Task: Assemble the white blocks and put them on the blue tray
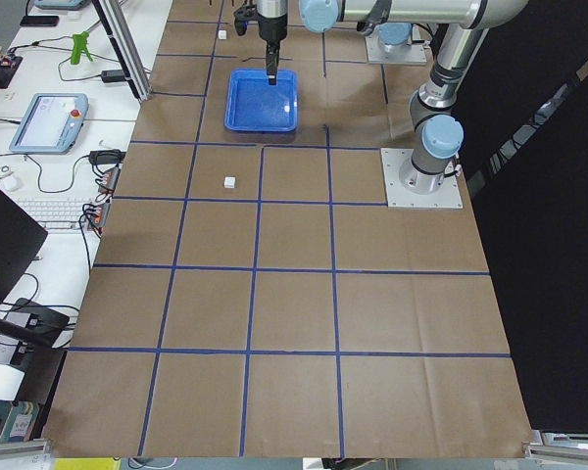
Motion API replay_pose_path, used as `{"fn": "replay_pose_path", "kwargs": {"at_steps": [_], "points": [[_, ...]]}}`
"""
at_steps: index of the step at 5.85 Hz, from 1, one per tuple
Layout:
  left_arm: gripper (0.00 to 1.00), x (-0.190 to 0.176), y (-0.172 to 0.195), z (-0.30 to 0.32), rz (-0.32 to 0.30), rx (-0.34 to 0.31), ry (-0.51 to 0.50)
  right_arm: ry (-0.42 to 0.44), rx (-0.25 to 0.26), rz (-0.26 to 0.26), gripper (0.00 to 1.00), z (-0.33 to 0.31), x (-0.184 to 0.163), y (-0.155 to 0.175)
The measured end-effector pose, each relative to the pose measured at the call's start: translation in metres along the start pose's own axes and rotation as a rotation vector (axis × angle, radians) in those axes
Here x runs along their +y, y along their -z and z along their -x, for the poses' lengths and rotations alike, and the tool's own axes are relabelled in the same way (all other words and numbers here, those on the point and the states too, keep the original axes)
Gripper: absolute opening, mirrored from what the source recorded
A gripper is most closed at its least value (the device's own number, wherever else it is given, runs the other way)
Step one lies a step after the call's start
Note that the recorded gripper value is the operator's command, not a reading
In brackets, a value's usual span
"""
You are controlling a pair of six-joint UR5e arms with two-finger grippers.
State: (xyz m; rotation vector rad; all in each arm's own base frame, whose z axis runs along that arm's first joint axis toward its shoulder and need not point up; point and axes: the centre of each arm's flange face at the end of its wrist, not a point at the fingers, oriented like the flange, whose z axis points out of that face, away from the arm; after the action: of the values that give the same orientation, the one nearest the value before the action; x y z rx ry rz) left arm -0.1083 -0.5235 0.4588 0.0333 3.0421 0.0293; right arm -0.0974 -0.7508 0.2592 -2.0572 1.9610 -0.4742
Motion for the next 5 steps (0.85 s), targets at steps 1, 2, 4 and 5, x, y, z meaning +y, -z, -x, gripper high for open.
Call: {"fn": "replay_pose_path", "kwargs": {"at_steps": [1, 2, 4, 5], "points": [[1.00, -0.027, -0.033, 0.019, 0.028, -0.001, 0.009, -0.035, 0.000, -0.080, 0.99, -0.002, 0.023, -0.025], [1.00, -0.052, -0.068, 0.031, 0.041, 0.002, 0.020, -0.049, -0.007, -0.135, 0.99, -0.003, 0.040, -0.048], [0.99, -0.101, -0.140, 0.038, 0.024, 0.007, 0.020, -0.011, -0.027, -0.169, 0.99, -0.001, 0.053, -0.075], [0.98, -0.122, -0.176, 0.038, 0.000, 0.011, -0.022, 0.006, -0.032, -0.173, 0.96, 0.000, 0.055, -0.080]]}}
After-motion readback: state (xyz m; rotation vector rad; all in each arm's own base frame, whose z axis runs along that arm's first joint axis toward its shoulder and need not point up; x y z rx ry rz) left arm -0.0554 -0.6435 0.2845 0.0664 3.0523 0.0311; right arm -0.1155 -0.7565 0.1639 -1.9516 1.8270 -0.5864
